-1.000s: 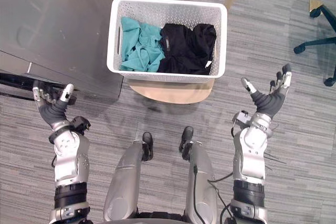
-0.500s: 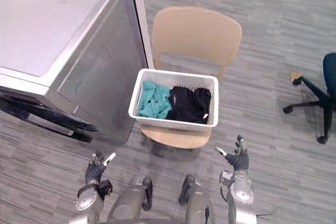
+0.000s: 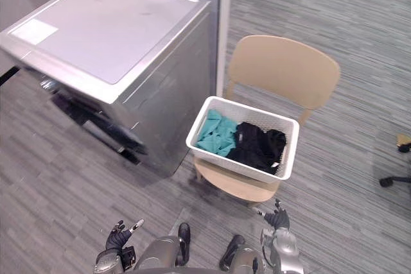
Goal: Pick up the laundry basket with both hands and put the clothes into the washing machine.
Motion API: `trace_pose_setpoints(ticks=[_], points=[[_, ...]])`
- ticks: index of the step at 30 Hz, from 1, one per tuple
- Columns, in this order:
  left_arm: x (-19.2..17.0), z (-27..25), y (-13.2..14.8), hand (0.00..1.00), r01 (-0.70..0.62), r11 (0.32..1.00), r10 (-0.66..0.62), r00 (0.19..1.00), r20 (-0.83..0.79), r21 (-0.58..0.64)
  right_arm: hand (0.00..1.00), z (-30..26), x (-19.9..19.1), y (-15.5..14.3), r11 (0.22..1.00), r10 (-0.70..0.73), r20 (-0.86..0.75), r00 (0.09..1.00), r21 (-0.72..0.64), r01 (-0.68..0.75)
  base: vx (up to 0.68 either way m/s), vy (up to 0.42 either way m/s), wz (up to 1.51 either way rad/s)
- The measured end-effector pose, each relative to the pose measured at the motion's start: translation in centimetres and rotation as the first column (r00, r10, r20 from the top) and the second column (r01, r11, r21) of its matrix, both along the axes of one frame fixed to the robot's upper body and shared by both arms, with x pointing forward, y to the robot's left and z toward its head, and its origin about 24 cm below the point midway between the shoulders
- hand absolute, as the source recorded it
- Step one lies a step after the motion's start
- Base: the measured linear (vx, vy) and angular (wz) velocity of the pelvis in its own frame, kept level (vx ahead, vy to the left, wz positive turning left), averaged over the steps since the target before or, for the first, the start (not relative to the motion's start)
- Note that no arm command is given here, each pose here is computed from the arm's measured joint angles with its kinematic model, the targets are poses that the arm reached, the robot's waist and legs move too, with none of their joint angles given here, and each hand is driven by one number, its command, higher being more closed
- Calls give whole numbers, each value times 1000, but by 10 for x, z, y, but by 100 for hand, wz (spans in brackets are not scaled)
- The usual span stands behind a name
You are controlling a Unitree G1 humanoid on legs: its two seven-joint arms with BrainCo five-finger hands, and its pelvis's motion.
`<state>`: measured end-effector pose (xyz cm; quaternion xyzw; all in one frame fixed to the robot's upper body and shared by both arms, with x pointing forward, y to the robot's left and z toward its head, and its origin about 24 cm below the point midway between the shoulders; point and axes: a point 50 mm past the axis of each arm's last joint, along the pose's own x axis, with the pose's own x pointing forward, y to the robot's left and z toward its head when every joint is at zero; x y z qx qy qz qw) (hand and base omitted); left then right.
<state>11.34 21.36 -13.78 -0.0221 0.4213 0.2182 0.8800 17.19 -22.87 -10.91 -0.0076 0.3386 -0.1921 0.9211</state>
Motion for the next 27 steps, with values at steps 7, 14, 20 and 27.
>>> trace_pose_setpoints(ticks=[7,14,20,27], points=[[-14,-8,4,0,-20,999,22,996,-81,31,0,1,0,-17,999,3,-29,1000,-51,-4,9,344,72],[-14,-6,9,0,66,995,-59,994,-97,77,0,5,27,17,993,114,-3,993,-7,-114,210,304,37],[11,-1,0,0,145,985,-142,989,-44,88,0,8,30,14,992,121,13,993,-20,-121,283,-17,74],[32,4,-21,0,221,973,-222,975,12,62,0,7,28,27,978,206,22,978,8,-206,209,-86,78]])
